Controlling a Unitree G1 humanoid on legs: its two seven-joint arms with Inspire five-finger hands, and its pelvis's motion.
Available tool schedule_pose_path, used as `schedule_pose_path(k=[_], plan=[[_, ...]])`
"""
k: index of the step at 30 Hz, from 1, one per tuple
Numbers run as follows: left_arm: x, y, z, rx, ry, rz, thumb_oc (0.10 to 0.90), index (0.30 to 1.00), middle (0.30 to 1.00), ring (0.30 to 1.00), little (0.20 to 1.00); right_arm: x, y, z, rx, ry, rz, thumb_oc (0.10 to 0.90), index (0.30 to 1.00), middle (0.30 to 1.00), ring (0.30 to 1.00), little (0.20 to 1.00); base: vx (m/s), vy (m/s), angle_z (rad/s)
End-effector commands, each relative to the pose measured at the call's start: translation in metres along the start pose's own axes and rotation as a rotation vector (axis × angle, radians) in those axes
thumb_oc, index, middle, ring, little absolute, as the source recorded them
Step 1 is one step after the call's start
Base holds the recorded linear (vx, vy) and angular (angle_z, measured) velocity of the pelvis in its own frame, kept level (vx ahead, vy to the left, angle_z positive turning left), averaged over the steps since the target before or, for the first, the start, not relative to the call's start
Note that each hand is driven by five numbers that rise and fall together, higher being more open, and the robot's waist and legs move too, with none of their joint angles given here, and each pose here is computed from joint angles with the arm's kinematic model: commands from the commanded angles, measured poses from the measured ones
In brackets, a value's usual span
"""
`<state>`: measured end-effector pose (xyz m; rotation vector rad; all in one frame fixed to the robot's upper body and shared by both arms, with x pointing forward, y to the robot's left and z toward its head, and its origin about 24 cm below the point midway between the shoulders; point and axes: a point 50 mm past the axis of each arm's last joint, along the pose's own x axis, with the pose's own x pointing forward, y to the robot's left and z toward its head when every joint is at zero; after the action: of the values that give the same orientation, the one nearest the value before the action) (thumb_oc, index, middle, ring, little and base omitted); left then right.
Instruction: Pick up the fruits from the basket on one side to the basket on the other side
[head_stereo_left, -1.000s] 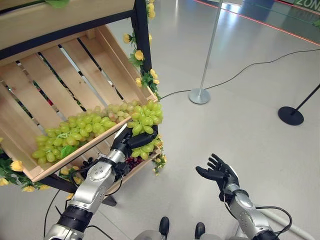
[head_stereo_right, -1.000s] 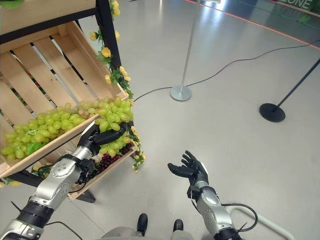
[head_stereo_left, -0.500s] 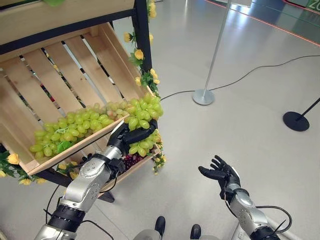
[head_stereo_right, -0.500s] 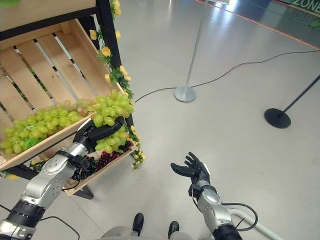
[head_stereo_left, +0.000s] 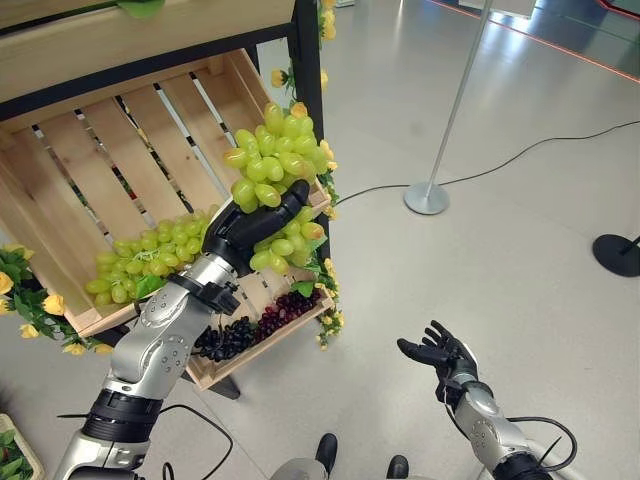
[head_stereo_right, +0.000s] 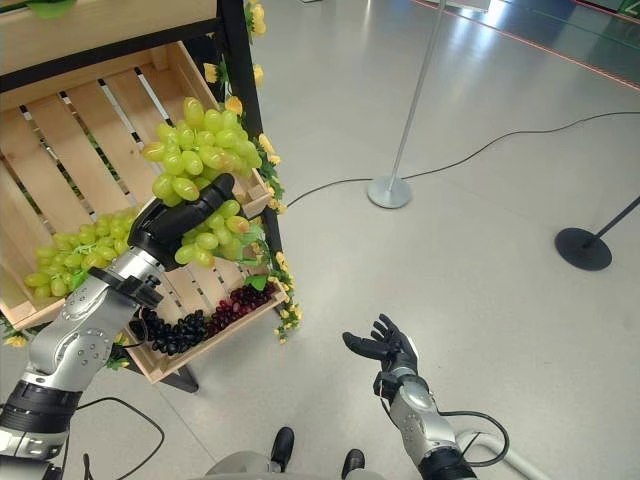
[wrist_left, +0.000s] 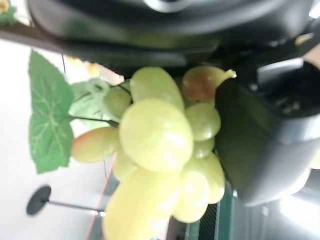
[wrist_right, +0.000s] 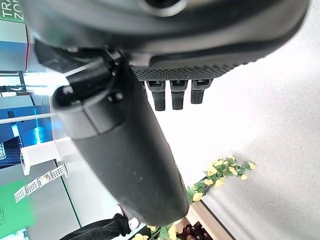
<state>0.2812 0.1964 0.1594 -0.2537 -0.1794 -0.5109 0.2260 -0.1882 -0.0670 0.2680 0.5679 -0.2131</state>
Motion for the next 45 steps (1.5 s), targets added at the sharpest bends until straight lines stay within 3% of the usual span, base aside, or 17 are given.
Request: schedule_pose_path(k=[1,5,15,21,31,38,43,44,45], plan=[[0.008,-0.012,0.061,0.016,-0.337,-0.074,0.400,0.300,0.300,0.300,0.300,0.001,0.009,0.013,0.057,-0.104,0.015,0.800,0.900,0.900,0.900,0.900,0.02,-0.049,0.04],[0.005,-0.003,0.070,0.030,-0.366,0.012,0.400,0.300,0.300,0.300,0.300,0.002,0.009,0.011,0.064,-0.096,0.007,0.800,0.900,0.900,0.900,0.900,0.01,-0.019,0.01],[-0.010,0.061,0.086,-0.025,-0.370,0.368,0.400,0.300,0.300,0.300,0.300,0.003,0.000,0.009,0.052,-0.076,-0.020,0.800,0.900,0.900,0.900,0.900,0.01,-0.005,0.07],[-0.015,0.089,0.094,-0.029,-0.346,0.486,0.400,0.300,0.300,0.300,0.300,0.004,-0.005,0.010,0.048,-0.080,-0.030,0.800,0.900,0.900,0.900,0.900,0.00,0.000,0.00],[-0.027,0.140,0.103,0.007,-0.182,0.722,0.400,0.300,0.300,0.300,0.300,0.004,-0.013,0.010,0.029,-0.069,-0.039,0.800,0.900,0.900,0.900,0.900,0.00,0.000,0.00],[-0.038,0.158,0.119,0.056,-0.108,0.840,0.400,0.300,0.300,0.300,0.300,0.003,-0.018,0.009,0.017,-0.062,-0.042,0.800,0.900,0.900,0.900,0.900,0.00,0.000,0.00],[-0.041,0.164,0.123,0.203,0.009,0.891,0.400,0.300,0.300,0.300,0.300,0.002,-0.024,0.007,0.016,-0.055,-0.053,0.800,0.900,0.900,0.900,0.900,0.00,0.000,0.00],[-0.041,0.165,0.122,0.253,0.049,0.899,0.800,0.900,0.900,0.900,0.900,0.003,-0.025,0.007,0.019,-0.056,-0.055,0.800,0.900,0.900,0.900,0.900,0.00,0.000,0.00],[-0.042,0.166,0.122,0.299,0.076,0.908,0.800,0.900,0.900,0.900,0.900,0.003,-0.025,0.008,0.020,-0.057,-0.055,0.800,0.900,0.900,0.900,0.900,0.00,0.000,0.00]])
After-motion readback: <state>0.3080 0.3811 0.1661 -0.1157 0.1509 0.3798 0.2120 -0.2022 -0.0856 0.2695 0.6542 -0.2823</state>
